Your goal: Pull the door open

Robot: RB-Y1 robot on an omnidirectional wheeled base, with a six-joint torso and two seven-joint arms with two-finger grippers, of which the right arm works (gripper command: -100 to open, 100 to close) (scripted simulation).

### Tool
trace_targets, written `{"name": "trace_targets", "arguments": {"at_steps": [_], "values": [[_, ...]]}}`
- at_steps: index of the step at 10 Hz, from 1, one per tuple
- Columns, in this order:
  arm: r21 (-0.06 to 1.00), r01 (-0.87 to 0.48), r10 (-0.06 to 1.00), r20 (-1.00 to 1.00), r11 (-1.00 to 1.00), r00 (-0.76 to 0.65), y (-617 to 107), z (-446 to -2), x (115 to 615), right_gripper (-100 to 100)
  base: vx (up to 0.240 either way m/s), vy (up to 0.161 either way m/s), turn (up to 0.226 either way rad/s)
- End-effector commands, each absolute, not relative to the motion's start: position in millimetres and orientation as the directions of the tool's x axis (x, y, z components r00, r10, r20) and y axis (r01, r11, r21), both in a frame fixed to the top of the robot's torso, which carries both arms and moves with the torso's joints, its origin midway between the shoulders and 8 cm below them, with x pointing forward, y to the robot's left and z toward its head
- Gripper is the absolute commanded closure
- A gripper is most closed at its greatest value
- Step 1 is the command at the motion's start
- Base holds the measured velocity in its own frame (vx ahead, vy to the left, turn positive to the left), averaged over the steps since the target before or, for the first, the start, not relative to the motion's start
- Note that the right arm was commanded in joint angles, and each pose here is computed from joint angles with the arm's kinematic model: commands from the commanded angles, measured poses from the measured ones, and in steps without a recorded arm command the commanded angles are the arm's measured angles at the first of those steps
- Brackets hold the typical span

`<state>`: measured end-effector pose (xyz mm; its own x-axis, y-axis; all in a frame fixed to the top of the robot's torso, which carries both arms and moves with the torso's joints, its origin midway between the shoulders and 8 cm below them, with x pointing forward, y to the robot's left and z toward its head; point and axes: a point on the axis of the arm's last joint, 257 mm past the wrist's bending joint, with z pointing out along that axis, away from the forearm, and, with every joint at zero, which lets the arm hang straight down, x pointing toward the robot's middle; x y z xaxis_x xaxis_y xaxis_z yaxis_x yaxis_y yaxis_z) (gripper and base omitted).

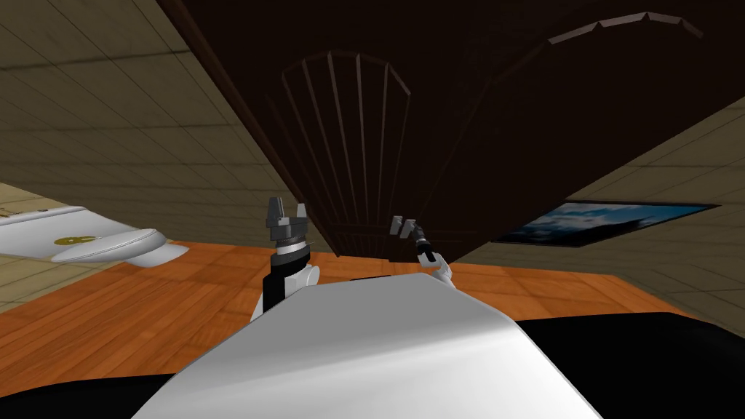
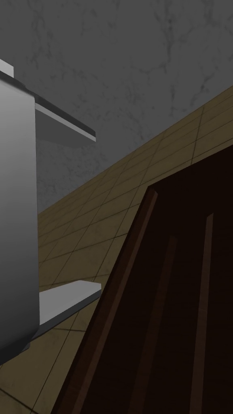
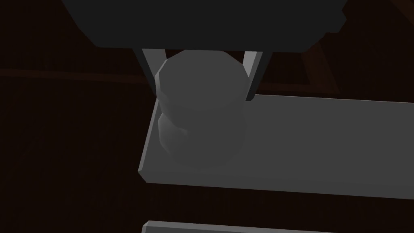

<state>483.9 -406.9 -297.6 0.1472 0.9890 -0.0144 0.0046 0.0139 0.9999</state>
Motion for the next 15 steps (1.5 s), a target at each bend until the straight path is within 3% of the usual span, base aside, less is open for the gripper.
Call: {"name": "trace_targets", "arguments": {"at_steps": [1,6,7,12,15], "values": [[1.0,0.01,0.989,-0.015,0.013,0.15,-408,-300,482,100,-0.022,-0.005,0.005],[0.999,0.043,0.984,-0.03,0.023,0.177,-431,-311,466,100,-0.111,-0.043,-0.045],[0.999,0.03,0.987,-0.022,0.018,0.16,-422,-307,471,-100,-0.194,0.009,0.043],[1.0,0.01,0.993,-0.009,0.008,0.119,-405,-300,473,-100,-0.159,0.069,0.045],[0.998,0.058,0.98,-0.035,0.024,0.195,-447,-315,456,-100,0.019,-0.101,-0.145]]}}
